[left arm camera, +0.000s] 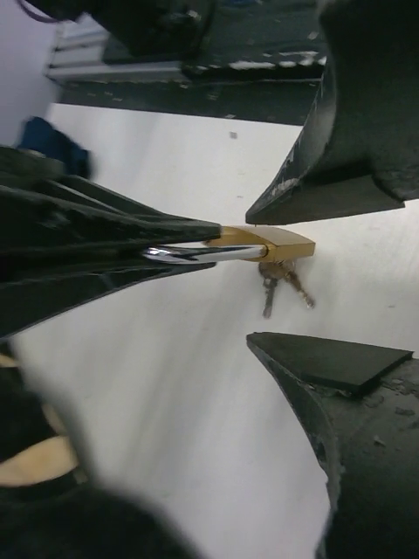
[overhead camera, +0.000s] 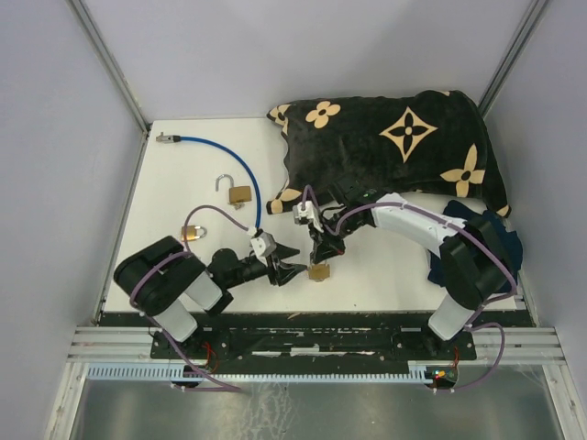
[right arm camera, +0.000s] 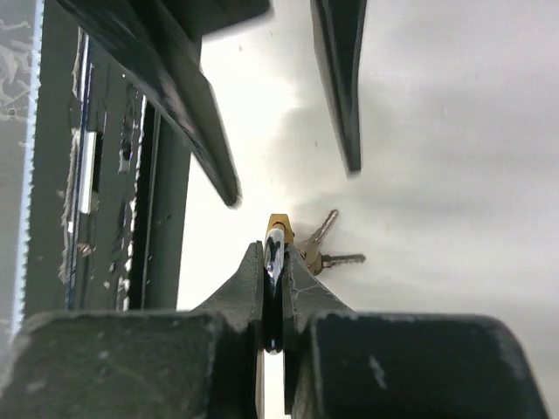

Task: Lock with the key
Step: Lock the lock.

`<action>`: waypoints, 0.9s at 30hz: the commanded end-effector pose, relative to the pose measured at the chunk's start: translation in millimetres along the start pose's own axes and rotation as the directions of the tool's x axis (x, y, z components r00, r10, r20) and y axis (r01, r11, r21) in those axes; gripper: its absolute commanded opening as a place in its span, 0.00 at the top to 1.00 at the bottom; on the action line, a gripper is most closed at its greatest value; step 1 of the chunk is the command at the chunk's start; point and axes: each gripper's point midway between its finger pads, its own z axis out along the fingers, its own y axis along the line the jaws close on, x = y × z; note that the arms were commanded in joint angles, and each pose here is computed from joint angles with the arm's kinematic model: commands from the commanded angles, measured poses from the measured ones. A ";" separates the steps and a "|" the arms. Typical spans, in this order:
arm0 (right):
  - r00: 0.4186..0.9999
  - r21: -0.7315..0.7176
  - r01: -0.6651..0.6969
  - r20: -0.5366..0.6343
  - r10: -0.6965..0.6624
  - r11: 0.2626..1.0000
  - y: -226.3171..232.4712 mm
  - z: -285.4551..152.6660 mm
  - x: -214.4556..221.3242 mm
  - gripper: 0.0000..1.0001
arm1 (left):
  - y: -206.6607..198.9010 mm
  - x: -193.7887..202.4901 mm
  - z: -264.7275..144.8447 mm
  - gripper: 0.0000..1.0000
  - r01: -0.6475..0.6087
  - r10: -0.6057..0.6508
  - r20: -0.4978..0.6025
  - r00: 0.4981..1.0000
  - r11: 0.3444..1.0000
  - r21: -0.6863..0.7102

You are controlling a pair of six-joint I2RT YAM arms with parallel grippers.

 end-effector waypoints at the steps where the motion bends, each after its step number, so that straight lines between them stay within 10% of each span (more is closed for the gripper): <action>1: 0.997 0.009 -0.062 0.042 0.062 0.998 14.3 -38.7 -20.4 0.98 | -2.5 -84.6 -7.6 0.35 -0.020 0.029 0.287 0.958 0.999 -0.033; 14: 0.922 -0.064 -0.194 0.328 0.204 0.979 21.8 -117.1 -107.8 0.98 | -3.9 -128.7 -21.6 0.01 0.321 -0.294 0.278 0.914 0.945 -0.058; 27: 0.802 -0.166 -0.280 0.501 0.326 0.946 25.9 -146.1 -128.6 0.98 | -22.0 -169.3 -26.1 0.05 0.416 -0.419 0.380 0.825 0.904 0.092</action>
